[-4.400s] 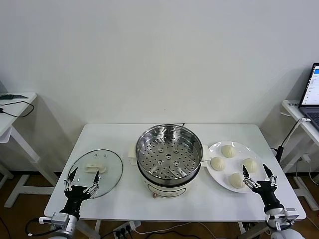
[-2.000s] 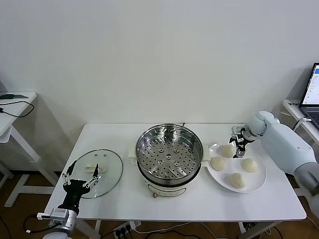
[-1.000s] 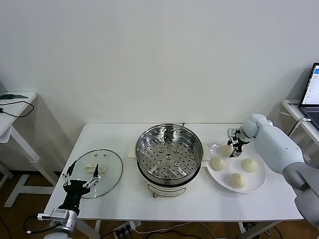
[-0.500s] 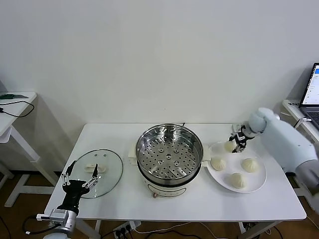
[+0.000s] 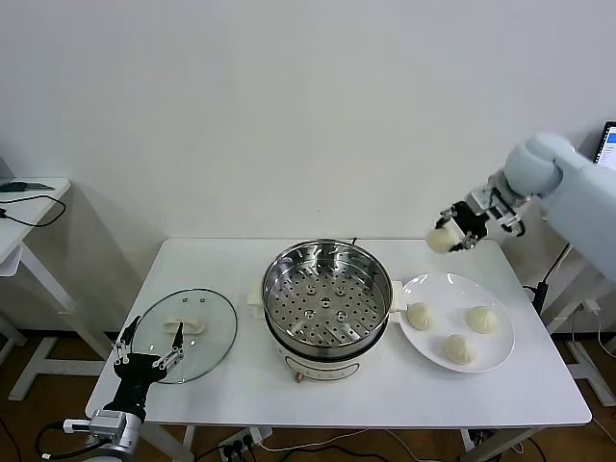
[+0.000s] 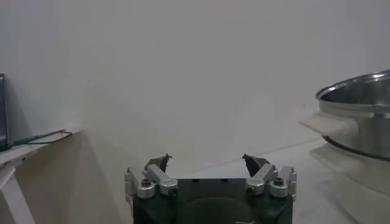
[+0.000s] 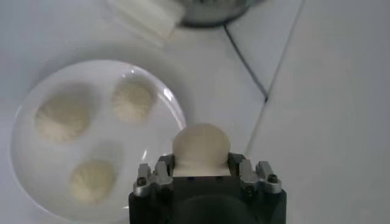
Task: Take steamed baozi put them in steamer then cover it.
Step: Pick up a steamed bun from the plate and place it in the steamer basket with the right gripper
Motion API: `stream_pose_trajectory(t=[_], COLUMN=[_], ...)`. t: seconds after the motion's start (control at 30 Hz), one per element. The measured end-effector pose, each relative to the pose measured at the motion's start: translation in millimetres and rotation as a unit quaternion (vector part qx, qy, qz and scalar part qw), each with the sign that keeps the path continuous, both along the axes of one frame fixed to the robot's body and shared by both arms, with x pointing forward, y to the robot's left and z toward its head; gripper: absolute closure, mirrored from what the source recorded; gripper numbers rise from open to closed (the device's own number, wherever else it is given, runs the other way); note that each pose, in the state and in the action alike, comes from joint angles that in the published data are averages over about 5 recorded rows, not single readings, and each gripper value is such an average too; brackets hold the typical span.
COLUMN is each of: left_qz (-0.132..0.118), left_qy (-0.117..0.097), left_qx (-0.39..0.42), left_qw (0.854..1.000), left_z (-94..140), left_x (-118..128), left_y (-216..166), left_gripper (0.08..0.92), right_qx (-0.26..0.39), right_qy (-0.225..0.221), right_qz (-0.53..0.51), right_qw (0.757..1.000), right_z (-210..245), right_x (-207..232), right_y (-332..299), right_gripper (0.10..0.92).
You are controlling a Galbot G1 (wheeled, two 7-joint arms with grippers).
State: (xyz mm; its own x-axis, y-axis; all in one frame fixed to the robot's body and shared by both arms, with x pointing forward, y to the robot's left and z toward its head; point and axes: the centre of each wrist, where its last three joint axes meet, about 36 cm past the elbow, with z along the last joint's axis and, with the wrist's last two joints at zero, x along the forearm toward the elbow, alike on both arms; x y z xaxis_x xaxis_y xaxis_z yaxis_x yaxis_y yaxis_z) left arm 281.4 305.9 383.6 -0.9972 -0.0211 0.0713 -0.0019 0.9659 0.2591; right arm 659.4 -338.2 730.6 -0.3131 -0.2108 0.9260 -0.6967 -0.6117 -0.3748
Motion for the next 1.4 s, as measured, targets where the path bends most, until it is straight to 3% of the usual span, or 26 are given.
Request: stream_pose_trajectory(t=[0.23, 0.53, 0.9, 1.4], left_qz=[0.002, 0.007, 0.02, 0.016], left_qy=[0.0, -0.002, -0.007, -0.007], left_qx=[0.004, 0.008, 0.012, 0.014], left_qw=[1.0, 1.0, 1.0, 1.0], left_z=[2.2, 4.9, 11.1, 12.5], left_x=[-1.9, -3.1, -4.8, -5.0], left_y=[3.0, 9.9, 22.4, 23.6], left_gripper=[0.177, 0.177, 0.177, 0.177], right_qx=[-0.042, -0.083, -0.107, -0.113], right_qy=[-0.002, -0.005, 0.011, 0.02], right_qz=[0.142, 0.275, 0.348, 0.368], right_qw=[0.989, 0.958, 0.931, 0.923], right_z=[30.8, 26.1, -25.9, -93.8], right_x=[-10.6, -9.4, 11.6, 38.8], right_y=[68.3, 157.3, 214.1, 243.3], right_gripper=[0.428, 0.428, 0.428, 0.428])
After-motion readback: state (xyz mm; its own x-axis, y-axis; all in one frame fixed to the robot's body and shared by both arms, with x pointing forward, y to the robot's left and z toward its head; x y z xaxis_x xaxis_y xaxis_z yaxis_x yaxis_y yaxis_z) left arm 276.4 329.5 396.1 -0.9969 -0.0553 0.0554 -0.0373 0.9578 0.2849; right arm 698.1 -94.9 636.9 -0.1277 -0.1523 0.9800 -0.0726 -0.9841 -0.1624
